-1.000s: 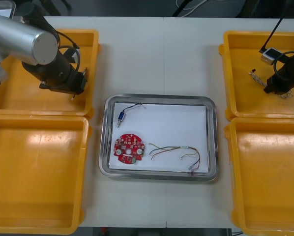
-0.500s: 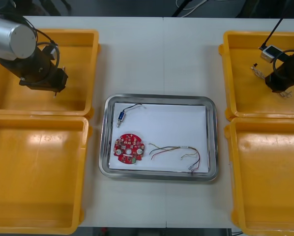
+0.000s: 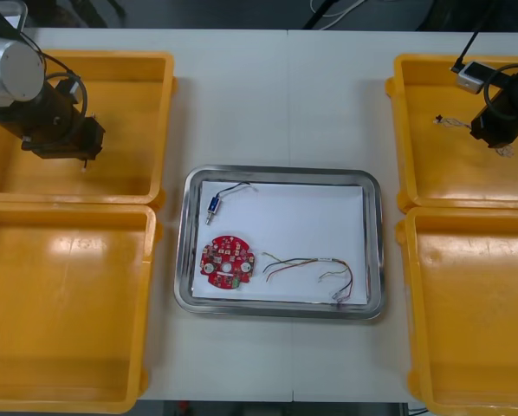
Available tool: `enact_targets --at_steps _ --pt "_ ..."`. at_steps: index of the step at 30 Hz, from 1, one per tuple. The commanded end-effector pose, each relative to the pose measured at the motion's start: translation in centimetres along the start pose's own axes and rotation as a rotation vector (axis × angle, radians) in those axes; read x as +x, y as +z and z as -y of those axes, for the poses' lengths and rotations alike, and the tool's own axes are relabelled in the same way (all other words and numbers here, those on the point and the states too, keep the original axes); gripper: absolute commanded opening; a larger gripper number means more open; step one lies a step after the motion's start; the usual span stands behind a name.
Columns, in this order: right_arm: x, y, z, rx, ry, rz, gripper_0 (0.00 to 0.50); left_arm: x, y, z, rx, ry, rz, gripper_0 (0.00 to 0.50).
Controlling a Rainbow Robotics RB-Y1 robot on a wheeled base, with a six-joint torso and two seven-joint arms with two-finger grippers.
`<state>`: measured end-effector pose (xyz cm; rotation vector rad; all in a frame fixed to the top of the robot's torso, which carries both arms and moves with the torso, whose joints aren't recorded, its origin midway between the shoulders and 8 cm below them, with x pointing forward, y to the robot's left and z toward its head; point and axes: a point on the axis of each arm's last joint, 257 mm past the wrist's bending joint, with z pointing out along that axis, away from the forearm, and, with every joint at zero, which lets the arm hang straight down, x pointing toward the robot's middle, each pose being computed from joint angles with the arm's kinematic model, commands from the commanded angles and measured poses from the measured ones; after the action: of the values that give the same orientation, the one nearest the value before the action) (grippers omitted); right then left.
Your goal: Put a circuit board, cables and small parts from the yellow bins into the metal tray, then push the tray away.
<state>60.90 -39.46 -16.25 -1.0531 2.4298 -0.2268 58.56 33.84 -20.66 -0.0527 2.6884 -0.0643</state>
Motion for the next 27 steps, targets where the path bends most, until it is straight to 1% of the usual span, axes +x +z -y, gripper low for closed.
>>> enact_targets --at_steps 1,5,7,8,10,12,15,16,17,19,20,22,25,26,27 --pt "-0.1 -4.6 2.0 0.062 0.050 -0.023 0.000 -1.5 -2.1 -2.7 0.001 -0.088 0.047 0.500" --pt "-0.8 -7.1 1.4 0.067 0.070 -0.034 0.000 -1.6 -2.3 -2.8 0.001 -0.090 0.049 0.500" --pt "-1.0 -8.4 0.6 0.065 0.074 -0.049 0.000 -1.7 -2.3 -2.8 0.001 -0.089 0.051 0.500" --pt "-1.2 -8.7 0.3 0.065 0.072 -0.045 0.000 -1.8 -2.3 -2.6 0.002 -0.088 0.053 0.500" --pt "-1.2 -10.0 -0.7 0.065 0.068 -0.058 0.000 -1.8 -2.4 -2.6 0.000 -0.084 0.057 0.500" --pt "-1.1 -10.9 -1.5 0.066 0.061 -0.068 0.000 -1.9 -2.6 -2.5 0.003 -0.084 0.060 0.500" --pt "-1.0 -11.9 -3.2 0.063 0.022 -0.077 0.000 -2.3 -3.2 -2.8 -0.004 -0.082 0.071 0.500" --pt "-1.5 -12.3 -3.4 0.079 0.002 -0.059 0.000 -2.6 -3.6 -2.9 -0.006 -0.082 0.081 0.500" --pt "-1.8 -12.4 -3.7 0.081 -0.008 -0.048 0.000 -2.7 -3.8 -2.9 -0.007 -0.080 0.084 0.500" --pt "-3.2 -13.0 -4.9 0.083 -0.046 0.008 0.000 -3.1 -4.4 -3.1 -0.012 -0.085 0.090 0.500" --pt "-3.5 -13.3 -5.2 0.087 -0.057 0.021 0.000 -3.2 -4.6 -3.1 -0.014 -0.085 0.090 0.500" --pt "-4.5 -14.0 -6.1 0.095 -0.094 0.062 0.000 -3.5 -5.3 -3.1 -0.025 -0.083 0.086 0.500" --pt "-5.6 -14.3 -7.8 0.074 -0.137 0.103 0.000 -3.8 -6.0 -3.1 -0.036 -0.085 0.078 0.500" --pt "-5.9 -14.3 -8.5 0.060 -0.152 0.119 0.000 -4.0 -6.3 -2.9 -0.034 -0.091 0.079 0.500" --pt "-5.9 -14.3 -8.8 0.056 -0.157 0.124 0.000 -4.1 -6.4 -2.9 -0.036 -0.094 0.079 0.500"
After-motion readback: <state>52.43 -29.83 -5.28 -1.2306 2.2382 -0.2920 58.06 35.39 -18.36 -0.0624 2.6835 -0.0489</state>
